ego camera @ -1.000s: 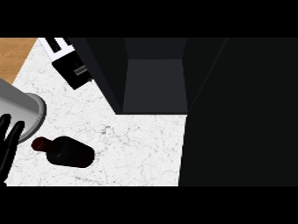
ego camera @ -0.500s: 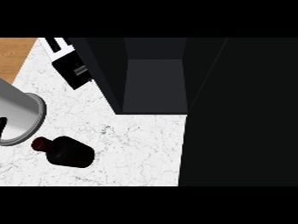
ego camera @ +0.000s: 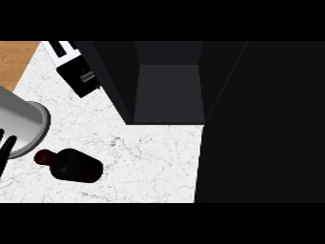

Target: Pick up the wine, place it into the cabinet and close the cabinet

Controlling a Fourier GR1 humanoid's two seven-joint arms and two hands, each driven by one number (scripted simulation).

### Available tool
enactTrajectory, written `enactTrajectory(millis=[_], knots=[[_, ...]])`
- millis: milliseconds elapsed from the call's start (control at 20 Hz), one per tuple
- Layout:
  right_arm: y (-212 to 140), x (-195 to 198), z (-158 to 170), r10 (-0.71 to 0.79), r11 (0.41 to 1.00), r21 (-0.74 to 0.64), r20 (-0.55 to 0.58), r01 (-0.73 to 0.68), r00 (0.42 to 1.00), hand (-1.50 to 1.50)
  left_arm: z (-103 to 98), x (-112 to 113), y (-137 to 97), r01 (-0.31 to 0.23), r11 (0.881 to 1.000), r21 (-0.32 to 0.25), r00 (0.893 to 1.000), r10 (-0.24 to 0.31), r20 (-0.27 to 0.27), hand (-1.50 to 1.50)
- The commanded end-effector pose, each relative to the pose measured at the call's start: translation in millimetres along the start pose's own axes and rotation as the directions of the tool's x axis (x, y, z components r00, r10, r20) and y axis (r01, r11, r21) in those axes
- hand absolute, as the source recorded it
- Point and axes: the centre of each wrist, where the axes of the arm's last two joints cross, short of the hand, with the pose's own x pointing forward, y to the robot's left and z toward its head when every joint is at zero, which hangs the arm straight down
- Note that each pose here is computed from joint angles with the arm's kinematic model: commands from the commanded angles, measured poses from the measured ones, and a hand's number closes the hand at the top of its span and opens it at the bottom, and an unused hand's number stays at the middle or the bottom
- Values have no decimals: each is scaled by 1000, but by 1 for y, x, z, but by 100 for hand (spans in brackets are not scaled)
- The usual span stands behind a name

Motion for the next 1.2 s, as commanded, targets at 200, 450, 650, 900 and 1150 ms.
enactTrajectory(millis=[200,450,650,900,1150], knots=[[-2,24,24,-35,999,18,47,34,998,-150,-9,-44,32,-35,999,7,998,35,-50,-150],[3,26,21,-26,999,32,48,25,998,-150,-1,-64,36,10,998,58,1000,-10,-3,-150],[2,26,21,-40,999,26,62,38,997,-150,-21,-90,39,18,998,68,1000,-16,-19,-150],[5,30,30,-41,999,15,66,40,997,-150,-15,-100,53,-13,998,54,999,15,-47,-150],[3,29,25,-41,999,7,71,40,997,-150,1,-115,67,23,999,33,999,-22,-44,-150]])
